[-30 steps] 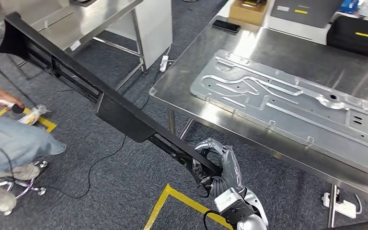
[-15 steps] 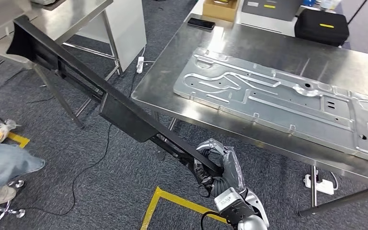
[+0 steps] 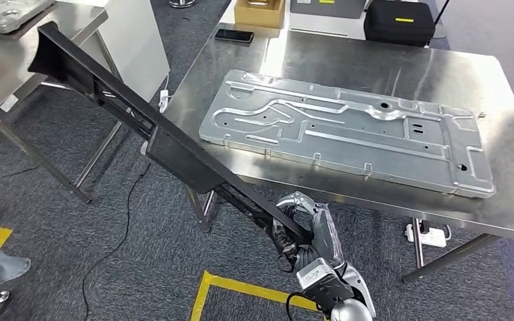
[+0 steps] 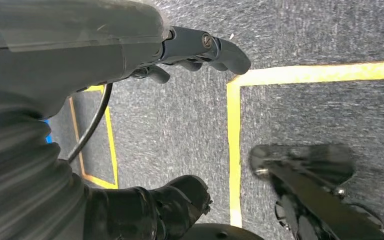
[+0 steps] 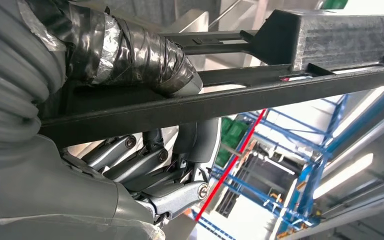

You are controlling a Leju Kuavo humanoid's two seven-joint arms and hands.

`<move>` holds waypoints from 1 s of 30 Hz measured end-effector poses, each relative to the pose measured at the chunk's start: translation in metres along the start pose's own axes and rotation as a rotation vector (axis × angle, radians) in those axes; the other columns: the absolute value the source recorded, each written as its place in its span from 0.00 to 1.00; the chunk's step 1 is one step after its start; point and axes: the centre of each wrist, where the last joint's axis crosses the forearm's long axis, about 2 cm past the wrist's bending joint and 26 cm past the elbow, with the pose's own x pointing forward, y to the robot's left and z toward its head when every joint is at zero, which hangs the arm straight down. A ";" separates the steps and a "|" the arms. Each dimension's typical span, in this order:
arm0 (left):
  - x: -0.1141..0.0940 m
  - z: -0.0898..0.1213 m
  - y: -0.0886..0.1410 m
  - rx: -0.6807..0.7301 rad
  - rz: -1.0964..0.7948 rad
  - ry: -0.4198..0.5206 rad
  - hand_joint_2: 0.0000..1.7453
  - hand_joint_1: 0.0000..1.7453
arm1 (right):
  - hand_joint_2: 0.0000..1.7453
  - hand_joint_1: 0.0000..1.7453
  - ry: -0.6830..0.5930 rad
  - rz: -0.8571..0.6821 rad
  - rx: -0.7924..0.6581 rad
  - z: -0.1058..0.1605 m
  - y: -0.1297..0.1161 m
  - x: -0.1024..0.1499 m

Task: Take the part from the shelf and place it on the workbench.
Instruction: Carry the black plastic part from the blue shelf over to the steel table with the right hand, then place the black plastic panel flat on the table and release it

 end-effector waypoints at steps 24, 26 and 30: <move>0.003 0.000 -0.001 -0.003 0.008 -0.006 1.00 0.00 | 1.00 0.99 0.004 0.065 -0.007 0.000 -0.001 0.000; 0.003 0.000 -0.002 -0.003 0.009 -0.006 1.00 0.00 | 1.00 0.99 0.004 0.068 -0.008 0.000 0.000 0.000; 0.000 0.000 -0.001 -0.003 0.010 -0.002 1.00 0.00 | 1.00 0.99 0.008 0.069 -0.005 0.001 0.001 -0.001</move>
